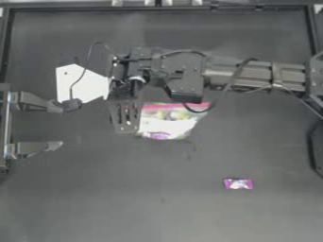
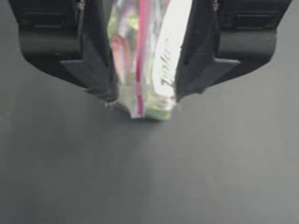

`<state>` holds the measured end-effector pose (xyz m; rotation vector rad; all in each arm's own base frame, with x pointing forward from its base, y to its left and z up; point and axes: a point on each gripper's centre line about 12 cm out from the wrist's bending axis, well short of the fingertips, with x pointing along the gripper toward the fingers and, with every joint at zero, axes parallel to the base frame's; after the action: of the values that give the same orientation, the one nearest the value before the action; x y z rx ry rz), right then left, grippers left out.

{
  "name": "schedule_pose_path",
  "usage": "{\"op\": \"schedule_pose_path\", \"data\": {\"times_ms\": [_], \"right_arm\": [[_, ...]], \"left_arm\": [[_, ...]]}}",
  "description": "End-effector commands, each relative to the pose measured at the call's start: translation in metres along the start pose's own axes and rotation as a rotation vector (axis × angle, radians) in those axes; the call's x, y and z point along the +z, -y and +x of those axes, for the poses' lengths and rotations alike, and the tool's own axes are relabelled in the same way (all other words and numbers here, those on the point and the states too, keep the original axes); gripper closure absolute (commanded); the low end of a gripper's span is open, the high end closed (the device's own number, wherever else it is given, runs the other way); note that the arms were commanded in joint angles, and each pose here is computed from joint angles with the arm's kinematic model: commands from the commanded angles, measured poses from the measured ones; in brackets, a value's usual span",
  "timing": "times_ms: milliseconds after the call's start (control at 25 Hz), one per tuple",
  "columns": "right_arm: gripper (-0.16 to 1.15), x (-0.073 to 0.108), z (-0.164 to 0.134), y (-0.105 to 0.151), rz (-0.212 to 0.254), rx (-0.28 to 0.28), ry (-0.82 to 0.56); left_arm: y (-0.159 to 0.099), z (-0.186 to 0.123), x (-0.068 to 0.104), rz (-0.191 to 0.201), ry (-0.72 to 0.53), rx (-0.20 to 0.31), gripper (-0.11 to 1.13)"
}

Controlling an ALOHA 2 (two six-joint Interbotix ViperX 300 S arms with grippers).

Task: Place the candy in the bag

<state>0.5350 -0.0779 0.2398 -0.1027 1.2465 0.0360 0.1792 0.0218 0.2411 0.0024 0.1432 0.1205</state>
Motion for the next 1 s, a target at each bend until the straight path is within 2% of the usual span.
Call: {"op": "schedule_pose_path", "data": {"times_ms": [40, 720, 1000], "right_arm": [[0.19, 0.0074, -0.0206, -0.0005, -0.006, -0.010, 0.053], [0.22, 0.0065, -0.0197, -0.0012, -0.010, -0.011, 0.046], [0.37, 0.0062, -0.0192, -0.0012, -0.013, -0.011, 0.045]], "left_arm": [[-0.0004, 0.0008, 0.0050, -0.003, 0.012, 0.002, 0.03], [-0.0004, 0.0008, 0.0050, -0.003, 0.012, 0.002, 0.03], [-0.0004, 0.0008, 0.0056, -0.003, 0.014, 0.002, 0.03]]}}
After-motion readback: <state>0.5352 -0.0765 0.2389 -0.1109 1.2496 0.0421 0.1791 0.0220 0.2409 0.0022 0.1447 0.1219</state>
